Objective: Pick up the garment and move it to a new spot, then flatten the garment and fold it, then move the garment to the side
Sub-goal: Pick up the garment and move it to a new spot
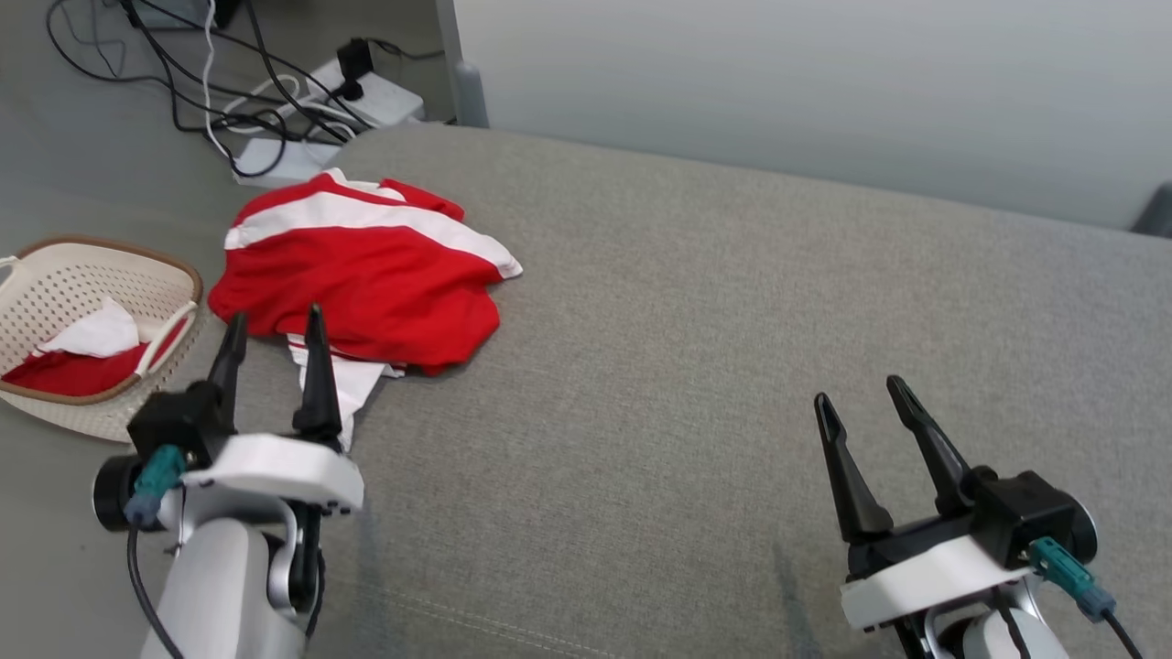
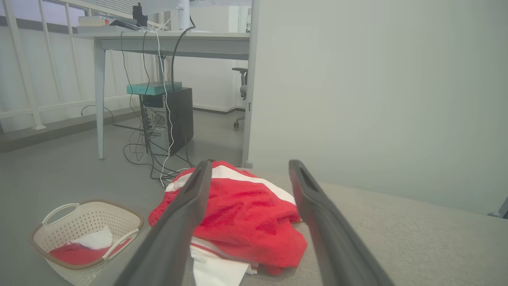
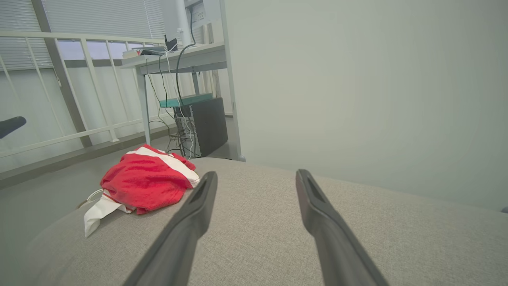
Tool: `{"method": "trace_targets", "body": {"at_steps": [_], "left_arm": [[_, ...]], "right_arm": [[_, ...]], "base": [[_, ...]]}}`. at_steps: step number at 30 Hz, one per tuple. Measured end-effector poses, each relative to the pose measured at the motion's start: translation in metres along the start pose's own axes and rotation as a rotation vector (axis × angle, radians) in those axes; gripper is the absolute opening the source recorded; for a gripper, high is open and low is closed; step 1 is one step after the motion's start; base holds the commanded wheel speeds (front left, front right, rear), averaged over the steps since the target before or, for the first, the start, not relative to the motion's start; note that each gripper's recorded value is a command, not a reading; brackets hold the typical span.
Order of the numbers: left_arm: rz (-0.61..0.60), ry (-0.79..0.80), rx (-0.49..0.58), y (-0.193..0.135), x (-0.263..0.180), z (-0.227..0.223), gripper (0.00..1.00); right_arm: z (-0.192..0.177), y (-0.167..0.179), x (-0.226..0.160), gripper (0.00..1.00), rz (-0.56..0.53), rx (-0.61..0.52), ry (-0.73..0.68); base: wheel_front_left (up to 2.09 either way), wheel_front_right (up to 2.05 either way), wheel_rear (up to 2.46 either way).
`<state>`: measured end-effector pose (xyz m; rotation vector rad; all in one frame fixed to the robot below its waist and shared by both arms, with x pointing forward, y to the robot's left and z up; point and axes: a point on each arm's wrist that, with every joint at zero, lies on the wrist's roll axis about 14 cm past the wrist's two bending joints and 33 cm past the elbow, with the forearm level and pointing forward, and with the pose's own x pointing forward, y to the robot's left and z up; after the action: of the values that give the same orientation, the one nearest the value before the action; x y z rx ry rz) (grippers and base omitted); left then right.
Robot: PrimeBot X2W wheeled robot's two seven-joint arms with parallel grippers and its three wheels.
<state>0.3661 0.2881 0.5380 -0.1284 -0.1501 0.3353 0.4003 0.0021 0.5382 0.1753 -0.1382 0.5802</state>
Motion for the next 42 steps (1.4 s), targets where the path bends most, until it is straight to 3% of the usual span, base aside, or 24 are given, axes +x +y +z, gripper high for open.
{"method": "trace_targets", "body": {"at_steps": [10, 17, 28, 42], "left_arm": [[-0.026, 0.118, 0.002, -0.019, 0.064, -0.036, 1.0], [-0.045, 0.238, 0.08, -0.024, 0.095, -0.074, 1.0], [-0.048, 0.401, 0.224, -0.025, 0.122, -0.126, 1.0], [-0.085, 0.495, 0.379, -0.024, 0.131, -0.165, 1.0]], "right_arm": [[-0.02, -0.024, 0.018, 1.0, -0.014, -0.013, 0.036], [-0.034, -0.041, 0.023, 1.0, -0.037, -0.012, 0.061], [-0.05, -0.065, 0.024, 1.0, -0.081, -0.02, 0.09], [-0.065, -0.084, 0.019, 1.0, -0.125, -0.007, 0.125]], "base": [[0.0, 0.0, 0.0], [0.0, 0.0, 0.0], [0.0, 0.0, 0.0], [0.0, 0.0, 0.0]]}}
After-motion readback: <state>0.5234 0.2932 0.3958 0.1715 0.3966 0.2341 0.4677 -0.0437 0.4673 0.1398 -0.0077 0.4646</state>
